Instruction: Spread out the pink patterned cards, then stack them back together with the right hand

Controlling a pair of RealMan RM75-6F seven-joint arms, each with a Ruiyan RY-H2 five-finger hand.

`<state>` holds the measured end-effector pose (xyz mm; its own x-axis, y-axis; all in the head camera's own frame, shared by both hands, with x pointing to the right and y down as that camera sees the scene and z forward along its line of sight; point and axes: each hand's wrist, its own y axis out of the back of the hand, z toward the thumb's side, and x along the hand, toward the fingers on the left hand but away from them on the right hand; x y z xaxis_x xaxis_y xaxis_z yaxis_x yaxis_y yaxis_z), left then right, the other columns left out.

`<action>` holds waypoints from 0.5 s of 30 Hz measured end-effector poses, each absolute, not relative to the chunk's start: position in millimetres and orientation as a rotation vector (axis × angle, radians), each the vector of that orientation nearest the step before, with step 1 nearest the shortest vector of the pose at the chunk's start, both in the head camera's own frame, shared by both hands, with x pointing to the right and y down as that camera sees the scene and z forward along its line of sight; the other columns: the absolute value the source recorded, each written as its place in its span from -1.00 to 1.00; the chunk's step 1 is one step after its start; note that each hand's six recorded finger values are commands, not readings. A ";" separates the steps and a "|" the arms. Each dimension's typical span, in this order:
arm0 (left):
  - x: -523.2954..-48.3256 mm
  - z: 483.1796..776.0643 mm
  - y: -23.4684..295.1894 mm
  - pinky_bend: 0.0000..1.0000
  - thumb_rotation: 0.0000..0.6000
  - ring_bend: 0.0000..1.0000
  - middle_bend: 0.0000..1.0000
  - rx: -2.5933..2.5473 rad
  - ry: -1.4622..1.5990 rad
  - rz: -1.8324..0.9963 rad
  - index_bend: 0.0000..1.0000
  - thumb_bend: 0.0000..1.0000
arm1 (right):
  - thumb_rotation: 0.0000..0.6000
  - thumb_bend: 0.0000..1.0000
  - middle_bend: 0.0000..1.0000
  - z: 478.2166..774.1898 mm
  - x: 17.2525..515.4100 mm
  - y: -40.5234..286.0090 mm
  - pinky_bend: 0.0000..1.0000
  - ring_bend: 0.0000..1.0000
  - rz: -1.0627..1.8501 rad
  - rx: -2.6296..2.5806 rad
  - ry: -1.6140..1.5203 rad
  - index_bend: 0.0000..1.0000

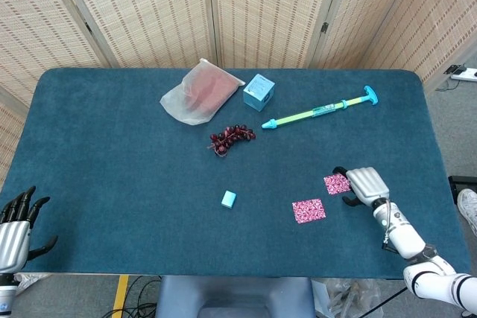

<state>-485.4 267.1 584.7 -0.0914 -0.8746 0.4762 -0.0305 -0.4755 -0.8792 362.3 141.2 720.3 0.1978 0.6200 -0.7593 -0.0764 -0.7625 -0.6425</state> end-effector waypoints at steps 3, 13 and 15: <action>-485.1 584.2 267.1 -0.75 1.00 -0.91 -0.91 -1.526 1.008 -1.642 -0.59 -0.49 | 1.00 -0.36 1.00 725.9 369.5 139.8 1.00 1.00 1.642 -1.902 -0.507 -0.55; -485.5 584.0 267.9 -0.75 1.00 -0.91 -0.91 -1.523 1.006 -1.648 -0.59 -0.49 | 1.00 -0.36 1.00 746.4 374.6 136.8 1.00 1.00 1.692 -1.892 -0.503 -0.55; -486.4 583.5 267.8 -0.75 1.00 -0.91 -0.91 -1.520 1.007 -1.651 -0.59 -0.49 | 1.00 -0.36 1.00 749.1 373.6 135.8 1.00 1.00 1.691 -1.892 -0.506 -0.55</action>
<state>-486.4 267.8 583.5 -0.0981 -0.8725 0.4787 -0.0267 -0.4786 -0.8776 373.6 135.8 749.1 0.1389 0.6083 -0.7814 -0.0787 -0.7798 -0.6210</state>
